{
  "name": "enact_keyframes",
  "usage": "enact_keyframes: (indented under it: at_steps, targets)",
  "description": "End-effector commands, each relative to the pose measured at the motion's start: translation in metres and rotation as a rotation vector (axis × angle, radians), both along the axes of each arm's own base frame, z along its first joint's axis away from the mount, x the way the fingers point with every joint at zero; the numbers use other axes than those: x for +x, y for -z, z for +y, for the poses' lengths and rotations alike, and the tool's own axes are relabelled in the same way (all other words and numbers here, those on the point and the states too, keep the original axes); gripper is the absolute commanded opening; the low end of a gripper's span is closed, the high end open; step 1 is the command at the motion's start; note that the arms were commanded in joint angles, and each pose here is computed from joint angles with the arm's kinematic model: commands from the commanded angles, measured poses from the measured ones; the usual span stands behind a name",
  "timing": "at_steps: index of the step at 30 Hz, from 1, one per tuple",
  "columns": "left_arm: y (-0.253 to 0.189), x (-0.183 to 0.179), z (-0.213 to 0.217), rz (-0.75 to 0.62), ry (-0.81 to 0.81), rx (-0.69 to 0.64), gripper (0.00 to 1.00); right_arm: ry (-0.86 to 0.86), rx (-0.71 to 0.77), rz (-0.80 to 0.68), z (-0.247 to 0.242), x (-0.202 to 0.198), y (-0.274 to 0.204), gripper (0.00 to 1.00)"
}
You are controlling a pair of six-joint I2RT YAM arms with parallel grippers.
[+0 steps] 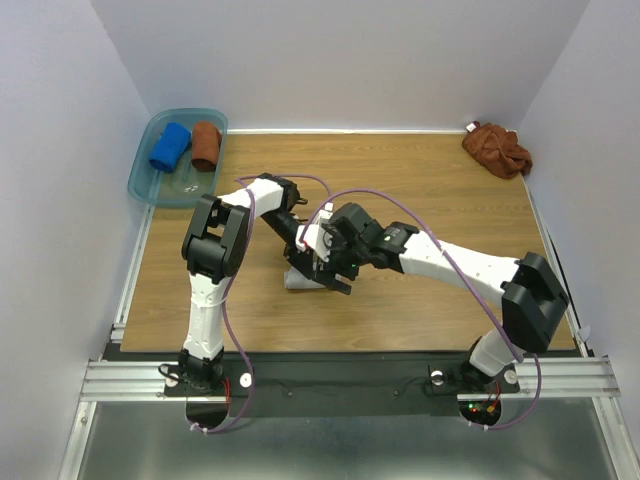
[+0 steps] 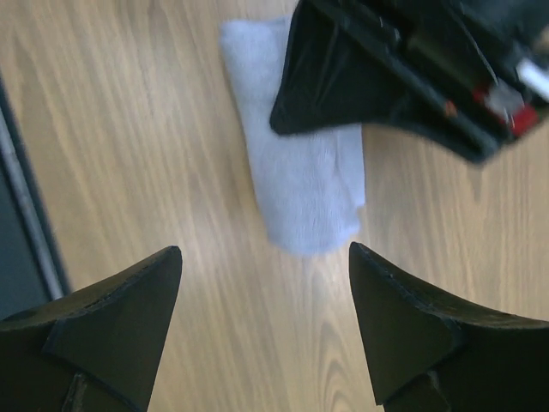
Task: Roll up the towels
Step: Roll the towel
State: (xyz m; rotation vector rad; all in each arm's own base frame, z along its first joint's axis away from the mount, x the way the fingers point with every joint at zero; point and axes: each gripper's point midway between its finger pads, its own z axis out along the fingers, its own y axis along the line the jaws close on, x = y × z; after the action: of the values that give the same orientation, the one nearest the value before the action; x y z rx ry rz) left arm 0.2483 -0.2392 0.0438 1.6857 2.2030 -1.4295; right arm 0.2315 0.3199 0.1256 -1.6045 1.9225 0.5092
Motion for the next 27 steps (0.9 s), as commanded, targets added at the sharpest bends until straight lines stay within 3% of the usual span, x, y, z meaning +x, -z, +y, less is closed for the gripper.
enact_keyframes:
  at_steps: [1,8,13,14,15,16,17,18,19,22,23,27]
  targets:
    - [0.037,0.003,0.017,-0.034,0.063,0.101,0.07,0.011,0.002,-0.200,0.022,0.033,0.003,0.83]
    - [0.039,0.007,0.019,-0.034,0.062,0.096,0.09,-0.047,-0.002,-0.200,0.037,0.032,0.034,0.81]
    - [0.039,0.010,0.019,-0.029,0.058,0.087,0.11,-0.081,-0.057,-0.159,0.034,0.025,0.068,0.72]
    - [0.038,0.011,0.019,-0.033,0.058,0.085,0.12,-0.072,-0.061,-0.142,0.032,0.024,0.072,0.61]
    - [0.038,0.011,0.018,-0.036,0.053,0.082,0.13,-0.073,-0.063,-0.129,0.032,0.022,0.076,0.61]
    - [0.035,0.016,0.017,-0.050,0.031,0.067,0.16,-0.085,-0.065,-0.103,0.031,0.015,0.082,0.37]
    - [0.032,0.019,0.018,-0.061,0.014,0.056,0.18,-0.086,-0.065,-0.090,0.030,0.013,0.084,0.26]
    - [0.026,0.026,0.021,-0.087,-0.014,0.038,0.24,-0.088,-0.056,-0.063,0.030,0.008,0.087,0.06]
    - [0.022,0.028,0.020,-0.097,-0.022,0.028,0.28,-0.079,-0.059,-0.055,0.028,0.008,0.089,0.01]
    - [0.004,0.040,0.030,-0.133,-0.090,-0.008,0.44,-0.096,-0.024,0.066,0.024,-0.007,0.092,0.01]
    - [-0.002,0.046,0.039,-0.142,-0.124,-0.013,0.56,-0.075,-0.025,0.113,0.019,-0.007,0.094,0.00]
    - [-0.028,0.059,0.064,-0.210,-0.218,-0.033,0.81,-0.060,0.012,0.255,0.015,-0.014,0.091,0.01]
